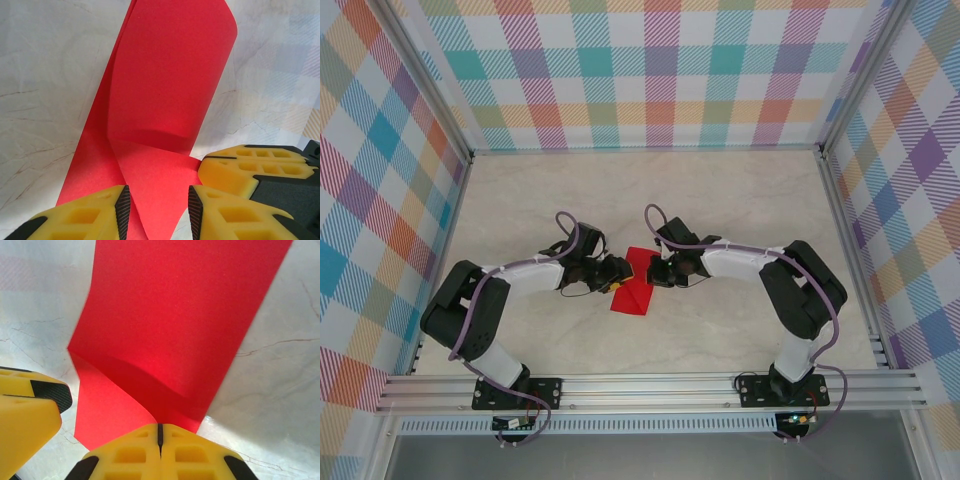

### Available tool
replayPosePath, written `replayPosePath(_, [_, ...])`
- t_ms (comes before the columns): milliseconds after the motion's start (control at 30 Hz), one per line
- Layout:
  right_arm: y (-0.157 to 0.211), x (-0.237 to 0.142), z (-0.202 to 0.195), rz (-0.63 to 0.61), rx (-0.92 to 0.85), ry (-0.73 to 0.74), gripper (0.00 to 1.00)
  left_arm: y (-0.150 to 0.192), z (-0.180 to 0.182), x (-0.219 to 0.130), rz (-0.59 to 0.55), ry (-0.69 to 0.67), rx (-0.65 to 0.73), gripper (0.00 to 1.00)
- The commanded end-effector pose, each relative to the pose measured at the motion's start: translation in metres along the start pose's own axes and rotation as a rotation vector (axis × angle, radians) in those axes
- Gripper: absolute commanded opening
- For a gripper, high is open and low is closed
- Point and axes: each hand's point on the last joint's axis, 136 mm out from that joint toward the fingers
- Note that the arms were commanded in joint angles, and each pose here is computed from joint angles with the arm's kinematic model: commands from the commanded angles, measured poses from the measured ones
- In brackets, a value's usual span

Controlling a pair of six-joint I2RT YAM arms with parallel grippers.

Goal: Fold a paper plane with a square sheet of paper (pick it up from the middle)
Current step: Turn over the paper at the center of the table.

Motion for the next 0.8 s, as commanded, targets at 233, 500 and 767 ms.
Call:
replayPosePath(233, [0.005, 0.004, -0.013, 0.014, 0.031, 0.033, 0.05, 0.003, 0.005, 0.012, 0.045, 0.014, -0.017, 0.37])
replayPosePath(500, [0.006, 0.006, -0.016, 0.016, 0.036, 0.044, 0.05, -0.001, 0.000, 0.020, 0.053, 0.033, -0.006, 0.30])
replayPosePath(767, [0.002, -0.002, -0.020, -0.017, 0.060, 0.083, 0.11, -0.007, -0.003, 0.023, 0.049, 0.026, 0.000, 0.18])
Point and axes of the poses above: each hand's point on the last joint's axis, 136 mm out from that joint toward the fingers, its own x axis out along the fingers, its own z axis along the line the jaws close on, y = z × x, and after that the axes turned 3 degrees about -x, right-handed
